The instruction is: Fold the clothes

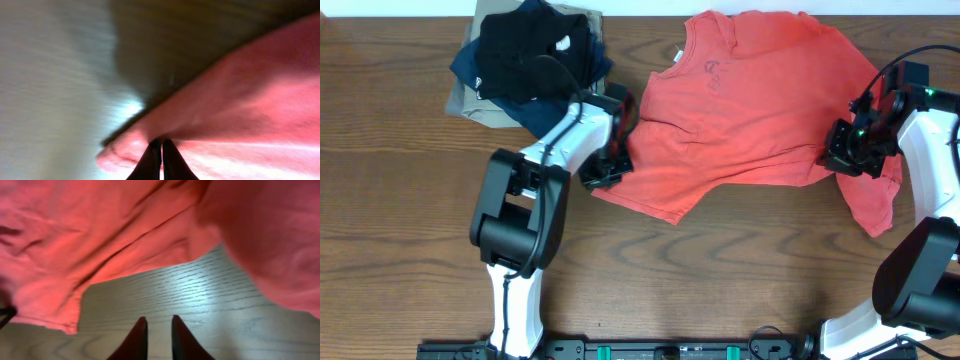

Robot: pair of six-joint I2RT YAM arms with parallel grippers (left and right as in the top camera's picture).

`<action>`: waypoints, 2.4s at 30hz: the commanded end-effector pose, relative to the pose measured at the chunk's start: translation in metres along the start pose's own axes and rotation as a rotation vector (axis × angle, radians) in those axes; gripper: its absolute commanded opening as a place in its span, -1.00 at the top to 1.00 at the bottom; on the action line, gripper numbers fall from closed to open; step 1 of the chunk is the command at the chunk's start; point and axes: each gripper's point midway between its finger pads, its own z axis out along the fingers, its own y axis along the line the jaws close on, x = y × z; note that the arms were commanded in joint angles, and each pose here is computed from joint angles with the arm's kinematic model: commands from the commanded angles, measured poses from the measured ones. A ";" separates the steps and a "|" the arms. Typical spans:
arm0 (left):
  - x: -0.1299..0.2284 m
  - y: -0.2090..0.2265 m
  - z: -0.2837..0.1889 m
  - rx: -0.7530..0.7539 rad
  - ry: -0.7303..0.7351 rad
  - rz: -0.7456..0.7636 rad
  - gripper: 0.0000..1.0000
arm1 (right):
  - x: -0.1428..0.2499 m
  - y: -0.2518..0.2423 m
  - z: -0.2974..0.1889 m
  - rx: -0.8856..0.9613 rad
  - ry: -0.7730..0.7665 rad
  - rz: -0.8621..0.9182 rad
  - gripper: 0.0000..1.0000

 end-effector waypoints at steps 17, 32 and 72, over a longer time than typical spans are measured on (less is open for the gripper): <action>0.005 0.026 -0.119 0.026 -0.317 0.059 0.89 | -0.049 -0.092 -0.030 0.241 -0.254 0.296 0.12; 0.041 -0.071 -0.066 0.156 -0.204 0.349 0.88 | -0.070 -0.141 0.047 0.222 -0.140 0.370 0.72; -0.012 0.028 0.013 -0.120 -0.040 0.034 0.88 | -0.089 -0.164 0.103 0.223 -0.135 0.342 0.85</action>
